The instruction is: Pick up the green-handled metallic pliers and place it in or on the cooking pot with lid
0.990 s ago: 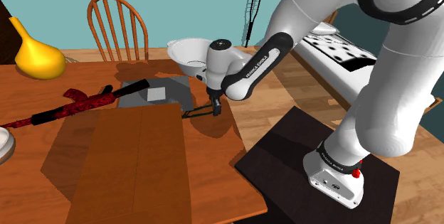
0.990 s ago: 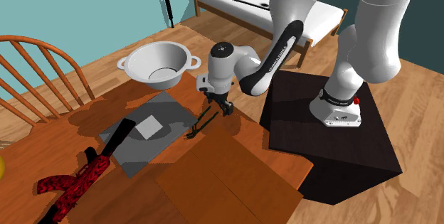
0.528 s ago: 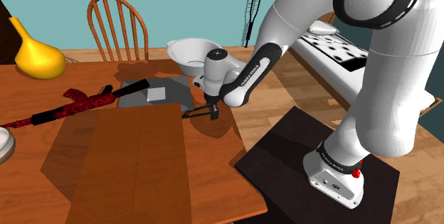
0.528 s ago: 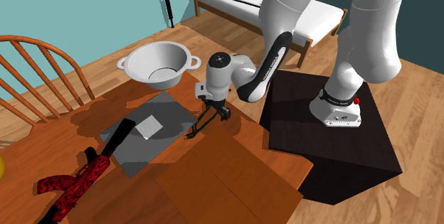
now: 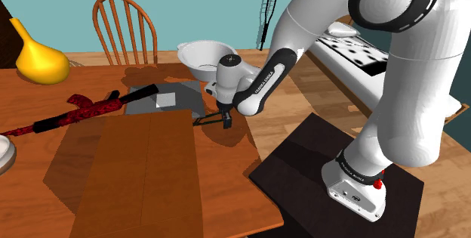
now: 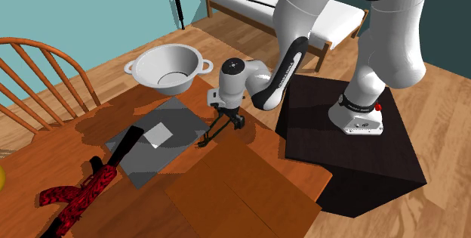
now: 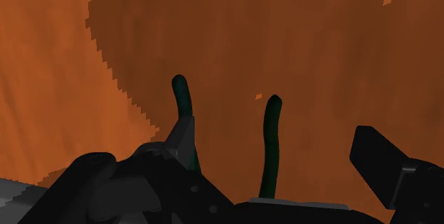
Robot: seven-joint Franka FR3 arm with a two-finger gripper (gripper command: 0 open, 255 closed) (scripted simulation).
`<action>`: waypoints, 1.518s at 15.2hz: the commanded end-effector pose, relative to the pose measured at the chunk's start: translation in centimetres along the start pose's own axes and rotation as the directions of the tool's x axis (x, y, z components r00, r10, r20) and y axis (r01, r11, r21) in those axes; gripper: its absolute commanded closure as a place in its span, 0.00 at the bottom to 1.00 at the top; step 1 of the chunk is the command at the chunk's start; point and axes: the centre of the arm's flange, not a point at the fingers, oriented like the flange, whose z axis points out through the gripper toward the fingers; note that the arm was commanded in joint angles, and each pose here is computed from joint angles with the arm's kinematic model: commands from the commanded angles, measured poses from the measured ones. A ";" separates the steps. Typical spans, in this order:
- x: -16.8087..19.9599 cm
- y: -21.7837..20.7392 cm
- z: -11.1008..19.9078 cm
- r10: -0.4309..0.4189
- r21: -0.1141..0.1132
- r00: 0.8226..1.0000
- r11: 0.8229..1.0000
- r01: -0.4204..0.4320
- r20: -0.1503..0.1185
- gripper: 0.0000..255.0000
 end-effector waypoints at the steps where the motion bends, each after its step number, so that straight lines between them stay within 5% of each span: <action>1: 0.0 0.0 0.0 0.000 0.000 1.000 1.000 0.000 0.000 0.00; 2: 0.0 0.0 0.0 0.000 0.000 1.000 1.000 0.000 0.000 1.00; 11: 0.0 0.0 0.0 0.000 0.000 1.000 1.000 0.000 0.000 1.00; 23: -0.1 0.7 -6.3 0.000 0.000 1.000 1.000 0.000 0.000 1.00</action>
